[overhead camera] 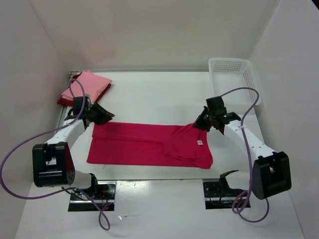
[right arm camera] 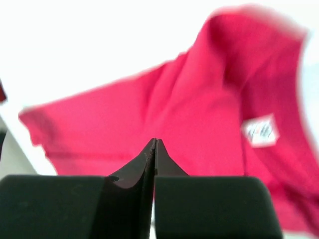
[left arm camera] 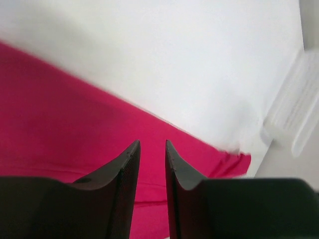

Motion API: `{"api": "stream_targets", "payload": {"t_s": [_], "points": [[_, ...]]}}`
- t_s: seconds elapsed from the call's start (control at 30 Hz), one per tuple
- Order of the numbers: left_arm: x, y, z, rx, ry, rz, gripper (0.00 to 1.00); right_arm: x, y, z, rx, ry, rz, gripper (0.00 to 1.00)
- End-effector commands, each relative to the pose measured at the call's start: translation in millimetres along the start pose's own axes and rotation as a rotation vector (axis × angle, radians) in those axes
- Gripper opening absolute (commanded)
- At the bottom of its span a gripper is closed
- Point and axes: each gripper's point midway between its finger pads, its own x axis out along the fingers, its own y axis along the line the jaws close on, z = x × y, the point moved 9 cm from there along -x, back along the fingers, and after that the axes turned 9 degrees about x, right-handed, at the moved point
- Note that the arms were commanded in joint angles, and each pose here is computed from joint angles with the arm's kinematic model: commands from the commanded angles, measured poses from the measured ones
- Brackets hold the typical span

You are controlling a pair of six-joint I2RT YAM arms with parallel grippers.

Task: Fold and stack the t-shirts
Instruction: Fold the other side of the tshirt into a rectangle

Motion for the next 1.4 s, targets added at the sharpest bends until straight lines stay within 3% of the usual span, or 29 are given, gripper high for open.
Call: {"api": "stream_targets", "payload": {"t_s": [0.0,0.07,0.23,0.33,0.47,0.53,0.63,0.73,0.9,1.1,1.37], "points": [[3,-37,-8,0.084,-0.009,-0.062,0.34,16,10,34,-0.058,-0.117,0.017,0.00],[18,-50,-26,0.130,0.062,-0.080,0.34,33,6,42,-0.063,-0.131,-0.025,0.00],[45,-95,-75,0.246,0.221,-0.177,0.34,44,-2,60,-0.052,-0.164,-0.054,0.43],[59,-117,-98,0.295,0.279,-0.214,0.34,44,-4,67,-0.041,-0.195,-0.064,0.46],[80,-151,-141,0.376,0.396,-0.272,0.34,47,-11,68,-0.031,-0.206,-0.095,0.46],[94,-160,-151,0.397,0.419,-0.283,0.34,56,-13,64,-0.030,-0.153,-0.091,0.39],[108,-167,-154,0.414,0.426,-0.287,0.34,62,-15,61,-0.027,-0.117,-0.094,0.37],[119,-160,-167,0.409,0.505,-0.286,0.34,60,-15,59,-0.027,-0.109,-0.083,0.28],[128,-136,-178,0.401,0.518,-0.223,0.34,62,-23,60,0.013,-0.130,-0.121,0.06],[136,-103,-169,0.357,0.463,-0.105,0.34,53,-49,67,0.082,-0.168,-0.215,0.01],[137,-85,-149,0.303,0.409,-0.044,0.33,64,-77,53,0.102,-0.097,-0.299,0.00]]}}
